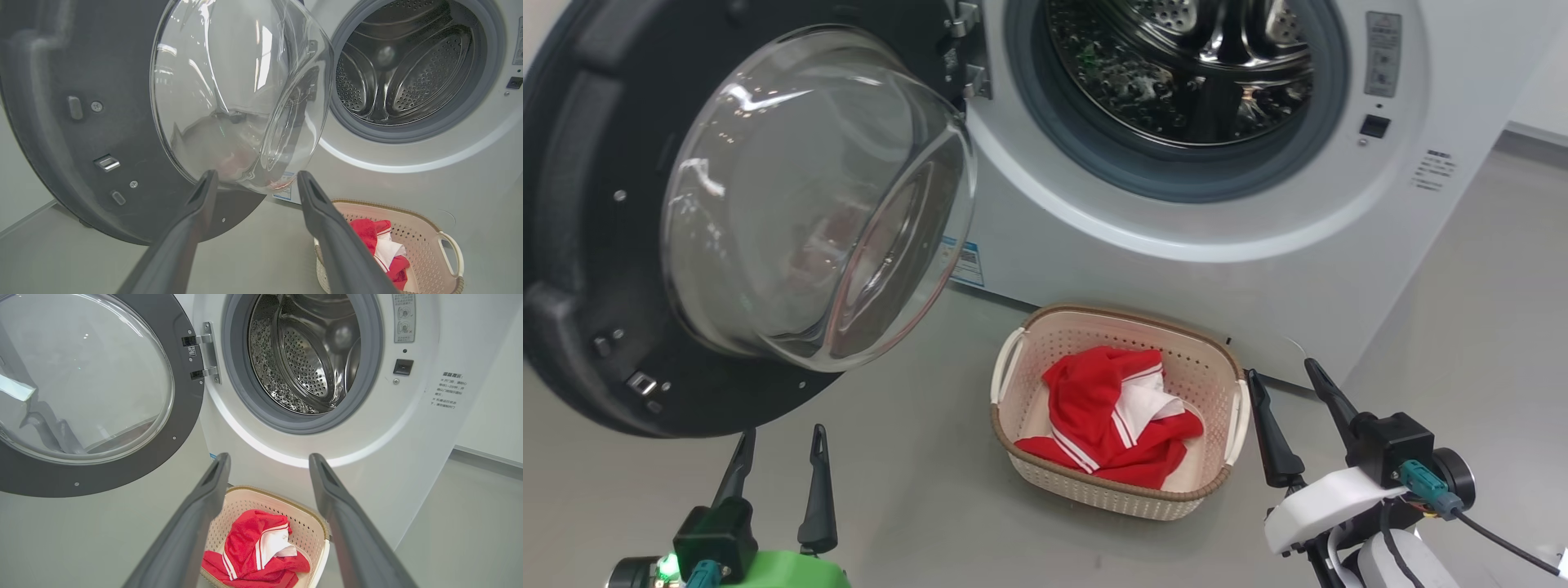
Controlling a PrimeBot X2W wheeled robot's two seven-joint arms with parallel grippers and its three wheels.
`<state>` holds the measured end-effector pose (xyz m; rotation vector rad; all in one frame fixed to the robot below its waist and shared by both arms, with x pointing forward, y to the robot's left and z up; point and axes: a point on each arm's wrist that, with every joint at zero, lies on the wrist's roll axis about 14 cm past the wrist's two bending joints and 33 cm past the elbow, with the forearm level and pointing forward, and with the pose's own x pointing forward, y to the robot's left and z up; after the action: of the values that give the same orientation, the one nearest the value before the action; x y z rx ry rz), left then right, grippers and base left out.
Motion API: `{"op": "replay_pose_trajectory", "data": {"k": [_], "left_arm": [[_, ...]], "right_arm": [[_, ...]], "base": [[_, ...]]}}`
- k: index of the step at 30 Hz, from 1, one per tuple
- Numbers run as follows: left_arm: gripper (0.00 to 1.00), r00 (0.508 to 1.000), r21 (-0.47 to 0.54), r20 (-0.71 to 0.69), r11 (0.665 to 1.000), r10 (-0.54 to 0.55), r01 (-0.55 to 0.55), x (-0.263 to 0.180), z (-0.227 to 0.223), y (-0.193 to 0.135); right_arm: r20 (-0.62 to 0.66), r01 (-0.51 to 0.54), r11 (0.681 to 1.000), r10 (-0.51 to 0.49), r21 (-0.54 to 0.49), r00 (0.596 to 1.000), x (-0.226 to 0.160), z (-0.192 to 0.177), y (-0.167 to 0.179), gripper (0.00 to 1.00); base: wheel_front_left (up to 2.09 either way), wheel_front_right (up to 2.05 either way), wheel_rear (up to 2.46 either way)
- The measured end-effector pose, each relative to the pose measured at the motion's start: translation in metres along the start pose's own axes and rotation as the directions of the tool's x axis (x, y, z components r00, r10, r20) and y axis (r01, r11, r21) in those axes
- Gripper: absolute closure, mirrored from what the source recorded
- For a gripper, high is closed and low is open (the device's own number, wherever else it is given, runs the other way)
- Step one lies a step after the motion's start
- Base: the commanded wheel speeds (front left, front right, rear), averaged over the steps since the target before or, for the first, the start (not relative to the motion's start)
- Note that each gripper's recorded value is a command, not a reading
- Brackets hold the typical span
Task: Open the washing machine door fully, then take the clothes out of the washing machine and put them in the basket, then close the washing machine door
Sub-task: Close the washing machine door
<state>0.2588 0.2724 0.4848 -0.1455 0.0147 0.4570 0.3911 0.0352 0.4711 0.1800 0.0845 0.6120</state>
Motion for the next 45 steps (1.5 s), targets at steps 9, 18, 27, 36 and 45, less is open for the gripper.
{"op": "replay_pose_trajectory", "data": {"k": [9,18,27,36,45], "left_arm": [[0.00,0.996,-0.012,0.030,0.996,0.085,-0.085,-0.010,0.008,0.028],[0.00,0.995,-0.013,0.034,0.995,0.096,-0.096,-0.011,0.009,0.031],[0.00,0.995,-0.012,0.037,0.996,0.093,-0.093,-0.010,0.010,0.029],[0.57,0.995,-0.013,0.041,0.996,0.093,-0.092,-0.010,0.012,0.029],[1.00,0.994,-0.030,0.053,0.995,0.093,-0.092,-0.011,0.015,0.028]], "right_arm": [[-0.020,-0.093,0.996,0.093,-0.007,0.995,0.006,-0.005,0.029,0.00],[-0.025,-0.096,0.995,0.096,-0.008,0.995,0.005,-0.007,0.030,0.00],[-0.029,-0.095,0.995,0.095,-0.005,0.995,0.005,-0.008,0.030,0.00],[-0.032,-0.097,0.995,0.097,-0.003,0.995,0.005,-0.009,0.031,0.00],[-0.034,-0.103,0.995,0.103,-0.002,0.994,0.006,-0.010,0.033,0.00]], "base": [[0.00,0.00,0.00],[0.00,0.00,0.00],[0.00,0.00,0.00],[0.00,0.00,0.00],[0.00,0.00,0.00]]}}
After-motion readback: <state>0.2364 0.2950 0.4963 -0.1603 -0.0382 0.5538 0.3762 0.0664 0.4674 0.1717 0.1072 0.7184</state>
